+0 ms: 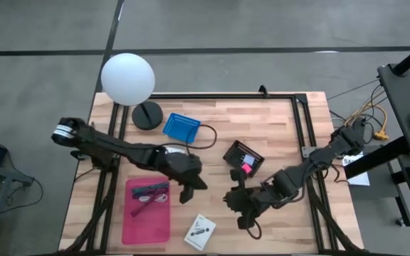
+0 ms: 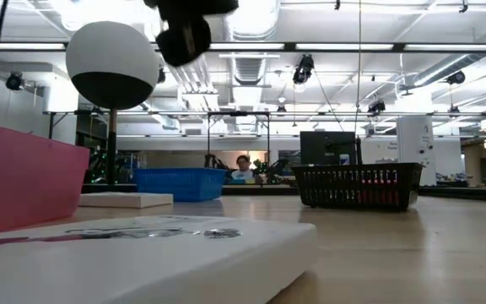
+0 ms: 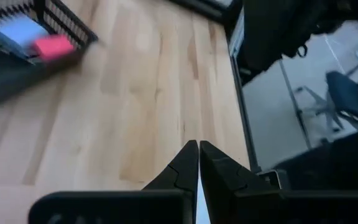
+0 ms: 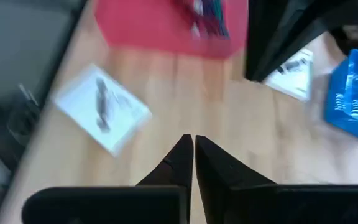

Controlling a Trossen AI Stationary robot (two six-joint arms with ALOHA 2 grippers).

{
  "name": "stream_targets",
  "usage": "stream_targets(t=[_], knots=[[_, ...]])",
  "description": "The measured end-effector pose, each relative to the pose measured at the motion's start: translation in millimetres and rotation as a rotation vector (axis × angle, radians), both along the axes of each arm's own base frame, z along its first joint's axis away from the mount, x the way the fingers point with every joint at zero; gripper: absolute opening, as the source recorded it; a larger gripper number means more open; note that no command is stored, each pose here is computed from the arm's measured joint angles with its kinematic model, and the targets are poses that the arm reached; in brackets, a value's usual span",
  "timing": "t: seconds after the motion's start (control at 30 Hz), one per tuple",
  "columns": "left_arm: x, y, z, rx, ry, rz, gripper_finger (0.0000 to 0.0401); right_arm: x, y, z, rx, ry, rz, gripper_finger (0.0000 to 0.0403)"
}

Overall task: Pick and place items into bin
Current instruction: Put the bottom white card reader box into the blue bin

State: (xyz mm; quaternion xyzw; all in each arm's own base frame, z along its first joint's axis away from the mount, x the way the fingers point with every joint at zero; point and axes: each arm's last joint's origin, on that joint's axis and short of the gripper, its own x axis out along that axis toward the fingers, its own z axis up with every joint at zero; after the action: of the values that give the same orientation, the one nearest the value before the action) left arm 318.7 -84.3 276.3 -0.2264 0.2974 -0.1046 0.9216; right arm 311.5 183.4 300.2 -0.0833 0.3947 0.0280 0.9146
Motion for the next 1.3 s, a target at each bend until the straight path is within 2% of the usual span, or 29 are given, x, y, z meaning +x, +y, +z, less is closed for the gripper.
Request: stream_targets(t=[0.1,0.23,0.33,0.43,0.57,0.77,0.97,1.17,1.3], knots=[[-8,-8,9,0.020,-0.035,0.016,0.0000,2,2,-1,0.122,-0.072,-0.078,0.0009],[-18,-21,8,0.007,0.022,-0.004,0.0000,8,7,-3,0.265,-0.175,-0.133,0.0009],[-25,-32,1,-0.009,0.110,-0.039,0.0000,12,11,-13,0.338,-0.192,-0.085,0.0009],[-31,-42,-6,-0.015,0.188,-0.065,0.0000,15,15,-30,0.357,-0.166,-0.061,0.0013],[-36,-55,-12,-0.021,0.228,-0.091,0.0000,18,17,-45,0.351,-0.121,-0.045,0.0046],[-43,-66,-14,-0.023,0.243,-0.123,0.0000,26,29,-70,0.364,-0.033,0.056,0.0131],[-46,-72,-14,-0.001,0.232,-0.167,0.0000,44,52,-103,0.256,-0.036,0.352,0.0200],[-47,-71,-16,0.005,0.242,-0.165,0.0000,60,59,-127,0.180,0.014,0.410,0.0220],[-48,-70,-21,0.007,0.263,-0.160,0.0000,74,53,-128,0.168,0.053,0.464,0.0219]])
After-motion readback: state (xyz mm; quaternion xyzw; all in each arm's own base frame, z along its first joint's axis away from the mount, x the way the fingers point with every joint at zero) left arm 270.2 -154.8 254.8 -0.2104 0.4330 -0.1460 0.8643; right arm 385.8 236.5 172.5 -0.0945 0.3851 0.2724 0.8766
